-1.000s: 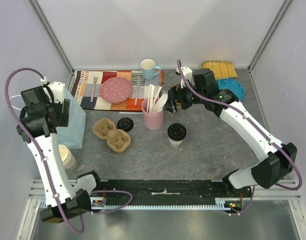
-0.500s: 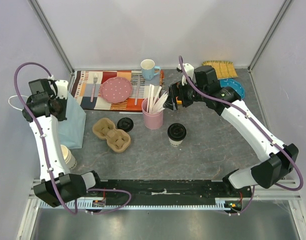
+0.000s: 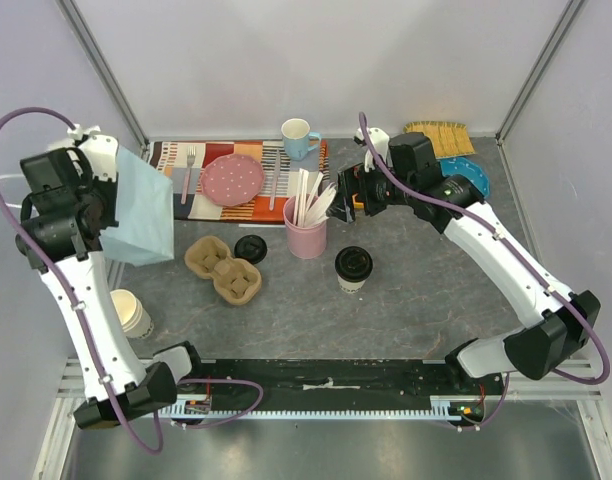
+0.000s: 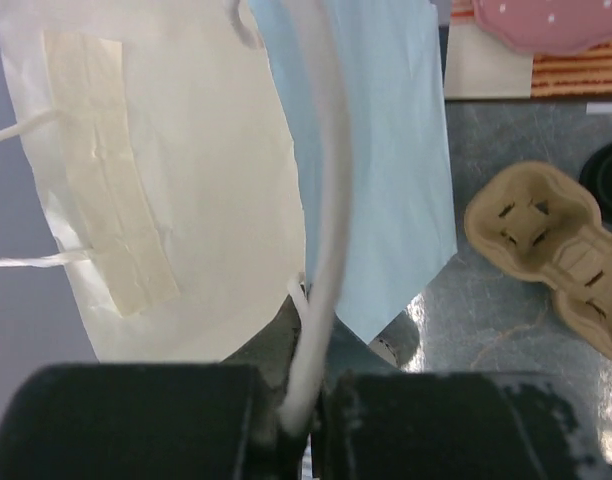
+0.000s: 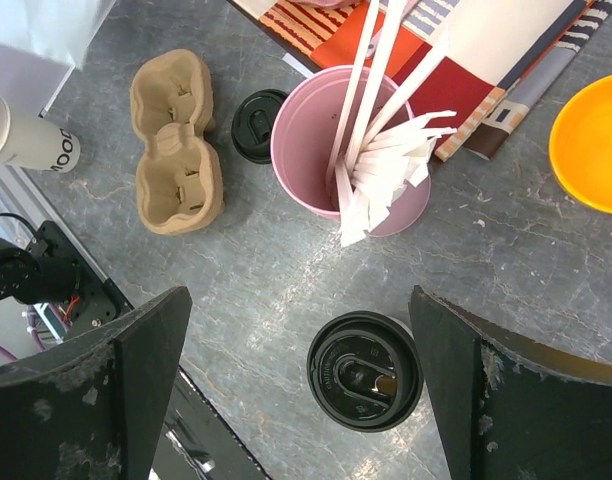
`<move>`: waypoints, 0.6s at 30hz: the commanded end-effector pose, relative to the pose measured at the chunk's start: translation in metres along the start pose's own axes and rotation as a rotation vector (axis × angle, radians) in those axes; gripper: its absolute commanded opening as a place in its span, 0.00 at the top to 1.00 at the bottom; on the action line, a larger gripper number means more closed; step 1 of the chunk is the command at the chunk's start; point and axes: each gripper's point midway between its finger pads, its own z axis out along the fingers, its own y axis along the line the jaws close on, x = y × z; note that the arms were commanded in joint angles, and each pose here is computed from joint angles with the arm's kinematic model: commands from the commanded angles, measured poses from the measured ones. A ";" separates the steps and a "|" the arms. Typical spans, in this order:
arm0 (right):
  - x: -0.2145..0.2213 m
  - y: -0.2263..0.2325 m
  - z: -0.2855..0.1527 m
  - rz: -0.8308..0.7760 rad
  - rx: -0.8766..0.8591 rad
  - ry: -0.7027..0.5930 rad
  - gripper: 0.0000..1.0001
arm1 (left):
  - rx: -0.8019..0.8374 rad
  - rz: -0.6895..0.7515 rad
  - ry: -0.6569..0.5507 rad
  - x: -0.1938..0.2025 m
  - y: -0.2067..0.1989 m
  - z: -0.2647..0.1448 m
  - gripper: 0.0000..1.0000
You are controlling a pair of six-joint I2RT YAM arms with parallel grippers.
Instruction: Pack the takeout coffee
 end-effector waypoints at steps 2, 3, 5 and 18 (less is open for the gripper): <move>-0.025 0.000 -0.016 -0.020 0.049 -0.093 0.02 | -0.057 0.089 -0.293 -0.069 0.019 -0.042 0.98; -0.025 -0.002 -0.016 -0.023 0.061 -0.095 0.02 | -0.005 0.118 -0.365 -0.084 0.011 -0.051 0.98; -0.029 -0.013 -0.014 -0.018 0.115 -0.109 0.02 | 0.060 0.132 -0.457 -0.109 0.002 -0.067 0.98; -0.081 -0.113 -0.057 0.090 0.400 -0.285 0.02 | 0.325 0.346 -0.797 -0.251 -0.106 -0.102 0.98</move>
